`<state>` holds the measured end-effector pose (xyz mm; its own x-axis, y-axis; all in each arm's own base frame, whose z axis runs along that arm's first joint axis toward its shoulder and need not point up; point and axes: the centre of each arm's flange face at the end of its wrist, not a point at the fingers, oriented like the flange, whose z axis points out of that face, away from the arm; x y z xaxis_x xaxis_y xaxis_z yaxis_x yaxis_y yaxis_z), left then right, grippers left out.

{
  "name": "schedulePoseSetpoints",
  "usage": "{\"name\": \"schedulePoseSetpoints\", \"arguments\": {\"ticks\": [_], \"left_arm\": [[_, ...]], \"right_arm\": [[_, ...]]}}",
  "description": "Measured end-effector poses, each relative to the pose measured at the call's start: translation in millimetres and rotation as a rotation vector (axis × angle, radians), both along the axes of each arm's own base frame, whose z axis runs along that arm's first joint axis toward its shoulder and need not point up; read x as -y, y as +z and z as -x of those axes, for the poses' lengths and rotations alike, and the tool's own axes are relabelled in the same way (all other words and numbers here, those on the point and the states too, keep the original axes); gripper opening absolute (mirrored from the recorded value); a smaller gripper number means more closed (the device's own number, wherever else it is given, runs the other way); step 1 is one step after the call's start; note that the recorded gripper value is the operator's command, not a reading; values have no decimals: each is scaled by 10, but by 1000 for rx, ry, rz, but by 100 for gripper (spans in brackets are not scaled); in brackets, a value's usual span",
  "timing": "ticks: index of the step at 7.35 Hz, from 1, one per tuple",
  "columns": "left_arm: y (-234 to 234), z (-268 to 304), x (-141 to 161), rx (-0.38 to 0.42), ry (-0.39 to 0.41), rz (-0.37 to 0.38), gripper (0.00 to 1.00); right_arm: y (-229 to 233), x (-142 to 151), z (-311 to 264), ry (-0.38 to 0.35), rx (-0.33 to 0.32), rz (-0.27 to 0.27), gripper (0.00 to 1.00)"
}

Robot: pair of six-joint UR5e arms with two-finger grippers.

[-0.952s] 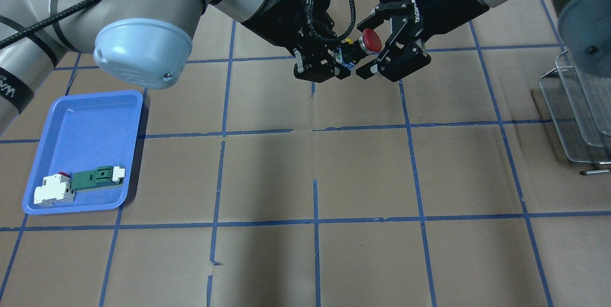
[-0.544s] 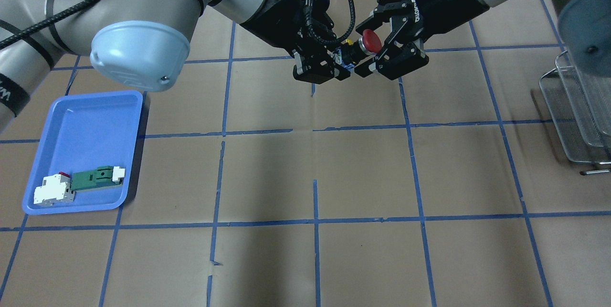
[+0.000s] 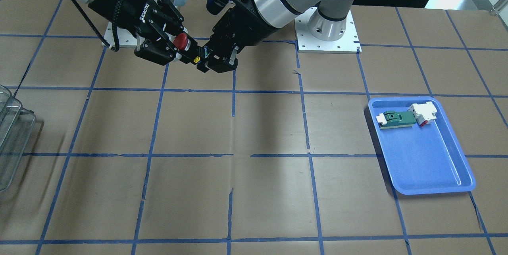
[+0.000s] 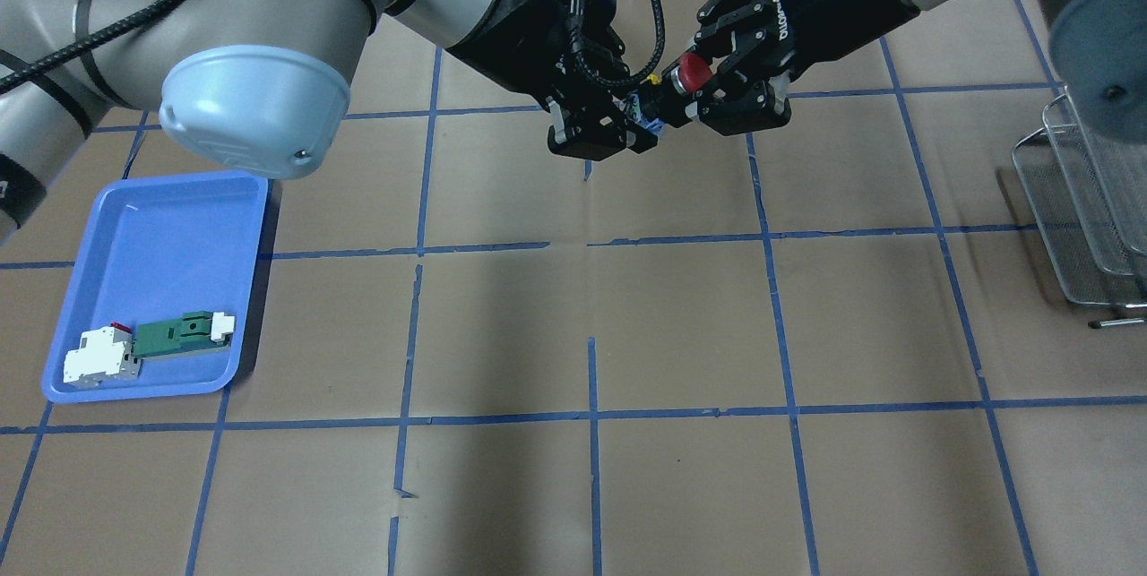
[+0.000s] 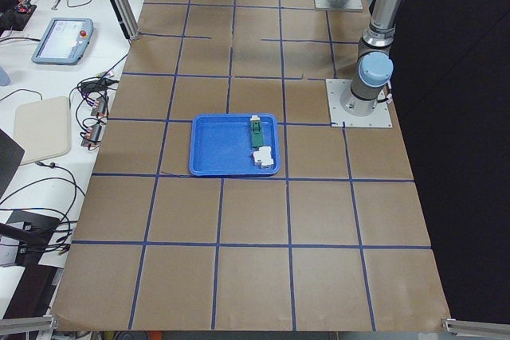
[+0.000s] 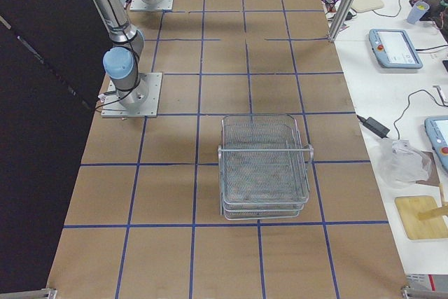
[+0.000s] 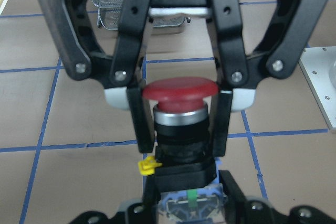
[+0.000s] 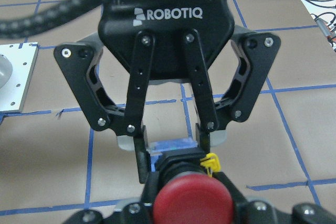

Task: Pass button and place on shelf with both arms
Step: 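Close the right gripper on the button held by the left gripper, then open the left gripper and withdraw it while the right gripper carries the button away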

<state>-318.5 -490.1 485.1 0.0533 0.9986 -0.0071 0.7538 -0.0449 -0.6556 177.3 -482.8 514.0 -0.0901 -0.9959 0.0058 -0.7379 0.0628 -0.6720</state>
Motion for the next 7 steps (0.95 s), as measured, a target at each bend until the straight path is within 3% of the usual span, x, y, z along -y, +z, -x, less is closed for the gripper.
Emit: {"name": "schedulePoseSetpoints", "arguments": {"ticks": [1, 5, 7], "left_arm": [[13, -5, -11, 1, 5, -1, 100], [110, -105, 0, 35, 71, -20, 100], [78, -306, 55, 150, 190, -74, 100]], "right_arm": [[7, 1, 0, 1, 1, 2, 0], [11, 6, 2, 1, 4, 5, 0], [-36, 30, 29, -3, -4, -2, 0]]}}
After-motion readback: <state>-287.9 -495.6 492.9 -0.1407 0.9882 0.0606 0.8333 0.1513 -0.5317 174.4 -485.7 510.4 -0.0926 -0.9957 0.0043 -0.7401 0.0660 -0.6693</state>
